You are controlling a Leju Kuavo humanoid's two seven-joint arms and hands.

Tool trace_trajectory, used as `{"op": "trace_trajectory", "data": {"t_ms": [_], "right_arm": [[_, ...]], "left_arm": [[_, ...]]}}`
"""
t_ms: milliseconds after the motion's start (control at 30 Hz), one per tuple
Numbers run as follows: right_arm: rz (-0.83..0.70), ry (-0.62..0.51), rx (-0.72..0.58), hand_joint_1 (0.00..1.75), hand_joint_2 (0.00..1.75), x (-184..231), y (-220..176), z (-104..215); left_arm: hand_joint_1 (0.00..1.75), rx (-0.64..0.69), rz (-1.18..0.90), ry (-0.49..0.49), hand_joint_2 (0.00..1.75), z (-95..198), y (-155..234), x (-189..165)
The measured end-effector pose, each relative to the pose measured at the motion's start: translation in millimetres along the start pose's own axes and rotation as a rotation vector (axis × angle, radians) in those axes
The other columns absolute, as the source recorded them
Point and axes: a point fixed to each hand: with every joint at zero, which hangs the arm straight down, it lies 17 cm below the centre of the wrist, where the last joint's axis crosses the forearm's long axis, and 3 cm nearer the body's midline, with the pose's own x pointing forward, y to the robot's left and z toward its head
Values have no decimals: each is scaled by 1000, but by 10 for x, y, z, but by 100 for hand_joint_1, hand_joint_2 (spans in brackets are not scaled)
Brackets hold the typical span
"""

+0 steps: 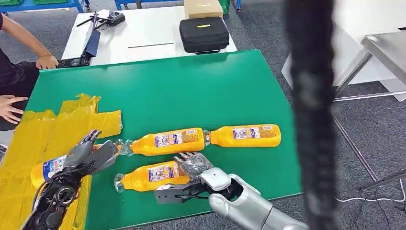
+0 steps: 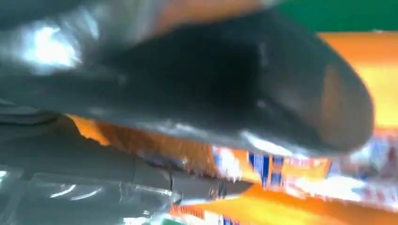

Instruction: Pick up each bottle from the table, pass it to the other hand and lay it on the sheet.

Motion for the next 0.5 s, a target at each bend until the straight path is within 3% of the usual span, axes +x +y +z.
{"op": "trace_trajectory", "data": {"t_ms": [233, 267, 300, 400, 433, 500], "right_arm": [[-2, 33, 28, 0, 175, -125, 121, -65], [-1, 39, 35, 52, 175, -156, 149, -72], [-1, 40, 40, 159, 175, -164, 162, -82], [0, 30, 44, 159, 175, -196, 175, -147], [-1, 26, 43, 175, 175, -198, 179, -163], [-4, 24, 42, 175, 175, -206, 179, -192]], "left_arm": [[0, 116, 258, -123, 0, 72, 445, 479], [0, 137, 307, -152, 0, 91, 541, 579], [0, 155, 345, -177, 0, 110, 619, 661], [0, 205, 473, -271, 0, 181, 883, 961], [0, 215, 499, -291, 0, 201, 942, 1024], [0, 235, 522, -322, 0, 239, 1047, 1116]]}}
